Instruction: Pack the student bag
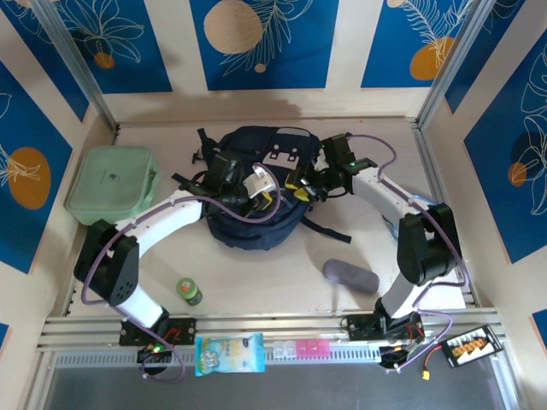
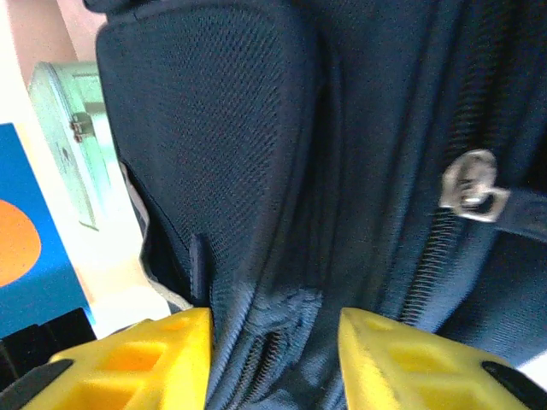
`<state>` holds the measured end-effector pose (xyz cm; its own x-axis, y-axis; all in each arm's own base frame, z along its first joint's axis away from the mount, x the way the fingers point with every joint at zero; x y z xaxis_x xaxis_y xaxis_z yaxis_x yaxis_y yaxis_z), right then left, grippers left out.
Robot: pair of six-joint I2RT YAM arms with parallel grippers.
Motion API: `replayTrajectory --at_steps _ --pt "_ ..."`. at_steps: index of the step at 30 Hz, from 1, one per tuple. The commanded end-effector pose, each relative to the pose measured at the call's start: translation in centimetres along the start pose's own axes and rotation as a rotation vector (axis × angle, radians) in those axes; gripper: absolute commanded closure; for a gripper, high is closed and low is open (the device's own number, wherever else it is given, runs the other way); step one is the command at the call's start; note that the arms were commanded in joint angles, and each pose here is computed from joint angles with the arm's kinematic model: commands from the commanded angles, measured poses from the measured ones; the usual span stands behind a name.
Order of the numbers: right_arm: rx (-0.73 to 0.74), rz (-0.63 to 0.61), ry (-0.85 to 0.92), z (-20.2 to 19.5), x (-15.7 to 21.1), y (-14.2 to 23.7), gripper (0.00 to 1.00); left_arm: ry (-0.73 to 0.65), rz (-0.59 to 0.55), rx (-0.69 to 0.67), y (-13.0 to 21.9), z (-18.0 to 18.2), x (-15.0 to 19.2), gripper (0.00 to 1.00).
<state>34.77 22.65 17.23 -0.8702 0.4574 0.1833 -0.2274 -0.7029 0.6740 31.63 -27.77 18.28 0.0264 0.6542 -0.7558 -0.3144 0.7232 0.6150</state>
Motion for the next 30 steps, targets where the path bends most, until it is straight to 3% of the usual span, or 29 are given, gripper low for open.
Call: replayTrajectory --at_steps 1,6,9,11,15,20,25,30 --pt "0.001 0.079 -0.016 1.0 1.7 -0.5 0.61 0.008 0.014 0.000 0.9 -0.2 0.3 0.91" --pt "0.011 0.090 -0.019 1.0 1.6 -1.9 0.80 0.075 0.043 -0.022 1.4 -0.5 1.0 0.80" --pt "-0.007 0.090 0.016 1.8 1.7 -2.3 0.90 0.216 0.100 -0.127 2.8 0.3 1.8 0.49" --pt "-0.026 0.087 0.042 2.4 1.9 -2.4 0.92 0.334 0.138 -0.207 4.1 0.7 2.2 0.39" --pt "-0.062 0.093 0.099 3.6 2.6 -2.8 0.93 0.653 0.141 -0.287 6.6 0.2 1.6 0.37" --pt "-0.103 0.128 0.148 4.6 3.6 -3.3 0.95 0.928 0.102 -0.251 5.0 -2.6 0.1 0.36" --pt "-0.132 0.151 0.193 5.1 4.2 -3.4 0.96 1.040 0.083 -0.326 2.6 -3.9 -1.5 0.43" --pt "-0.149 0.169 0.210 5.3 4.5 -3.6 0.97 1.041 0.069 -0.430 1.5 -3.4 -2.2 0.49"
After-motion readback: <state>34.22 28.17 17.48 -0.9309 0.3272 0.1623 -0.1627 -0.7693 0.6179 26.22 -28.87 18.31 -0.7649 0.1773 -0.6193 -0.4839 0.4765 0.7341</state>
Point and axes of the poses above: each hand's point on the last joint's axis, 136 mm out from that joint toward the fingers, its own y axis back along the fingers, its own z axis along the line the jaws close on, x = y × z, the point moved 3 cm from there along y, back along the fingers, and after that the axes turned 13 degrees about -y, right-handed, at the moved point
